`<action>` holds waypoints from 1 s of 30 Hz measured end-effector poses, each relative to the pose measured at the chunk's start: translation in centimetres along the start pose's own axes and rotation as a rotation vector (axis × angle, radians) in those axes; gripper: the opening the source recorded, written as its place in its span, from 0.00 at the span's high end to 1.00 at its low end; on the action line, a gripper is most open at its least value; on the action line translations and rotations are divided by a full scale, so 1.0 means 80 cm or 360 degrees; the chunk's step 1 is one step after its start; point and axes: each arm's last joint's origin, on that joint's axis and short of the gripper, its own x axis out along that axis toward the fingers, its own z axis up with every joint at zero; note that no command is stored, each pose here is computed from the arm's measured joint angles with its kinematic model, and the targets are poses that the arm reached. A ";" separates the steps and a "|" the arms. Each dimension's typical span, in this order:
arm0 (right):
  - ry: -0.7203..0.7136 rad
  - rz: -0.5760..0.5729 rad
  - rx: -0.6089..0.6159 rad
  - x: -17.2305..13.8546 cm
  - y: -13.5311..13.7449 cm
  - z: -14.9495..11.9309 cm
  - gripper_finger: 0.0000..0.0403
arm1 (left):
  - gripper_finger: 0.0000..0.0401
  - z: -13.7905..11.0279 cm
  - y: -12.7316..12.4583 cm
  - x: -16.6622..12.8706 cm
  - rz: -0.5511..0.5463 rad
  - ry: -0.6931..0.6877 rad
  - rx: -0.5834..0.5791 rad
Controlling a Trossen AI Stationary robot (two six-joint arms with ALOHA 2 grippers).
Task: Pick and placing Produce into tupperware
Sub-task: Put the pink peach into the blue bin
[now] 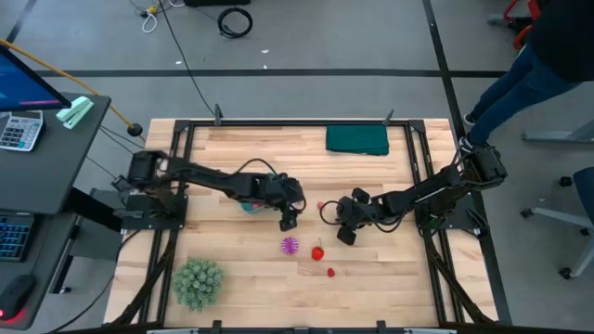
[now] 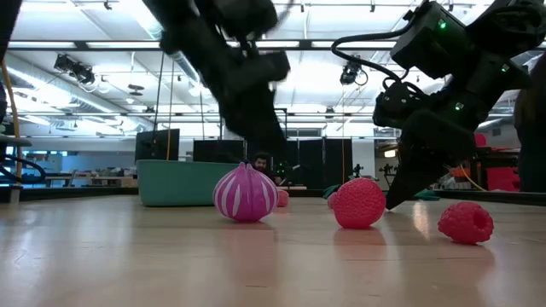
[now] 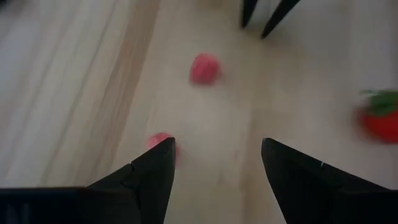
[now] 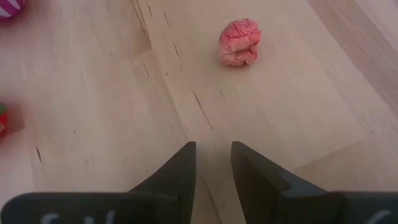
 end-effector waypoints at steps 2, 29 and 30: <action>-0.0002 -0.0001 -0.0002 0.000 0.000 0.000 0.73 | 0.40 -0.005 0.006 0.019 0.0020 0.0015 -0.0018; -0.0009 -0.0013 -0.0016 0.000 0.000 0.000 0.73 | 0.56 -0.023 0.037 0.064 0.0107 0.0099 -0.0123; -0.0009 -0.0013 -0.0015 0.000 0.000 0.000 0.73 | 0.59 -0.023 0.037 0.064 0.0107 0.0099 -0.0124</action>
